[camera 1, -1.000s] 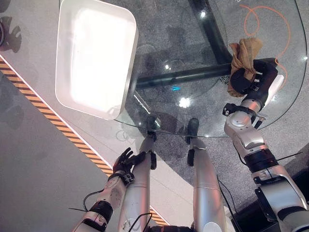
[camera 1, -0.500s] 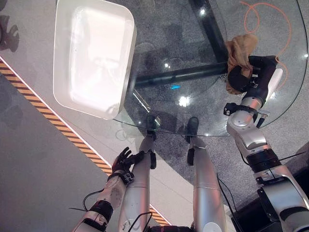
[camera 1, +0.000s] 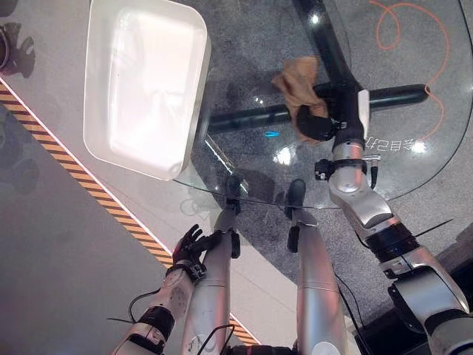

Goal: Wipe the table with a cloth and put it in the basket.

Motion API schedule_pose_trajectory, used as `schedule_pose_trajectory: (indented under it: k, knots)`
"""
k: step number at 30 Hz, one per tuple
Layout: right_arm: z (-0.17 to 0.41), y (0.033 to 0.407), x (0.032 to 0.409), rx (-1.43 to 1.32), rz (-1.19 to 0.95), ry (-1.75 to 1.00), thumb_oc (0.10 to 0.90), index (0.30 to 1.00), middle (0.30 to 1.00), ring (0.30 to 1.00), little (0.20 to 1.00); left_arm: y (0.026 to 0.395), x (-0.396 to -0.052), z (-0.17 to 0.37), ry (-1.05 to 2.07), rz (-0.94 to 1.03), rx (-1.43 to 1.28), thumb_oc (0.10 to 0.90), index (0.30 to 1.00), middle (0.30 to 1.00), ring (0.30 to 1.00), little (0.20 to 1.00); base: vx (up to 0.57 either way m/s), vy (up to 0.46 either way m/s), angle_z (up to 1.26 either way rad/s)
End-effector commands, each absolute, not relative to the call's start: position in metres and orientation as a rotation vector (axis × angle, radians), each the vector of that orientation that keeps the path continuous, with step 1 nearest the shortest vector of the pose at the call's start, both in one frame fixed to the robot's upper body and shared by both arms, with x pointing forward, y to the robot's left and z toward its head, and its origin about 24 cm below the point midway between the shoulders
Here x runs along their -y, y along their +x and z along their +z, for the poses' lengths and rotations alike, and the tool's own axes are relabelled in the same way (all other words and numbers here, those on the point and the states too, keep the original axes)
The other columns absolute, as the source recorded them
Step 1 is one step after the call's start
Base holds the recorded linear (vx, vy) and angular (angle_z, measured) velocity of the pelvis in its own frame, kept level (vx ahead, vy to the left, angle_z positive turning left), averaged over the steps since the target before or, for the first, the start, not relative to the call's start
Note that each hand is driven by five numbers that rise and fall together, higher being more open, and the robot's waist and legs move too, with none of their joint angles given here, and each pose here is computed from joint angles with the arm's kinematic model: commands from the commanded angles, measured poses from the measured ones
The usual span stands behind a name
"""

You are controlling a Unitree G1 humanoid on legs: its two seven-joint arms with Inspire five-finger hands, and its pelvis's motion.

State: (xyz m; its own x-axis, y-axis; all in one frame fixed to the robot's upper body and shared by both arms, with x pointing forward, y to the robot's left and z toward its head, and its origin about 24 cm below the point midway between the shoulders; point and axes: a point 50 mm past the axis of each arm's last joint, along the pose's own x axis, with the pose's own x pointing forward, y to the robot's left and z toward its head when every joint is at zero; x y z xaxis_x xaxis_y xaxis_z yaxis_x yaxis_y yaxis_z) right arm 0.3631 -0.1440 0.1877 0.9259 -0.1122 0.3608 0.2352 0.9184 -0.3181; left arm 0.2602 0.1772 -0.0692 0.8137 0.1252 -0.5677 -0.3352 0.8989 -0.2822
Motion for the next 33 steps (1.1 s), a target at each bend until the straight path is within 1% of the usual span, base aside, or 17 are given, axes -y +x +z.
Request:
schedule_pose_trajectory:
  k: [1,5,12,16,17,21,28,33]
  knots:
    - [0.189,0.346,0.086,0.412,0.103,-0.371,0.100,0.300,0.300,0.300,0.200,0.226,-0.169,-0.096,-0.380,0.278,-0.695,0.800,0.900,0.900,0.900,0.900,0.01,0.027,0.06]
    - [0.183,0.343,0.069,0.392,0.192,-0.395,0.100,0.300,0.300,0.300,0.200,0.228,-0.167,-0.096,-0.380,0.272,-0.695,0.800,0.900,0.900,0.900,0.900,0.00,0.023,0.07]
    - [0.167,0.338,0.049,0.331,0.342,-0.470,0.100,0.300,0.300,0.300,0.200,0.231,-0.162,-0.095,-0.388,0.262,-0.691,0.800,0.900,0.900,0.900,0.900,0.00,0.003,0.01]
    - [0.162,0.330,0.037,0.313,0.482,-0.512,0.100,0.300,0.300,0.300,0.200,0.231,-0.163,-0.095,-0.387,0.262,-0.687,0.800,0.900,0.900,0.900,0.900,0.00,0.000,0.00]
    - [0.158,0.325,0.031,0.299,0.550,-0.516,0.100,0.300,0.300,0.300,0.200,0.232,-0.164,-0.094,-0.383,0.263,-0.684,0.800,0.900,0.900,0.900,0.900,0.00,0.000,0.00]
    - [0.155,0.318,0.023,0.291,0.637,-0.529,0.100,0.300,0.300,0.300,0.200,0.234,-0.167,-0.092,-0.380,0.261,-0.677,0.800,0.900,0.900,0.900,0.900,0.01,-0.009,0.06]
    - [0.153,0.310,0.021,0.297,0.715,-0.567,0.100,0.300,0.300,0.300,0.200,0.237,-0.173,-0.090,-0.370,0.267,-0.666,0.800,0.900,0.900,0.900,0.900,0.01,-0.025,0.05]
    - [0.155,0.310,0.025,0.318,0.672,-0.562,0.100,0.300,0.300,0.300,0.200,0.238,-0.174,-0.089,-0.370,0.262,-0.664,0.800,0.900,0.900,0.900,0.900,0.00,0.000,0.00]
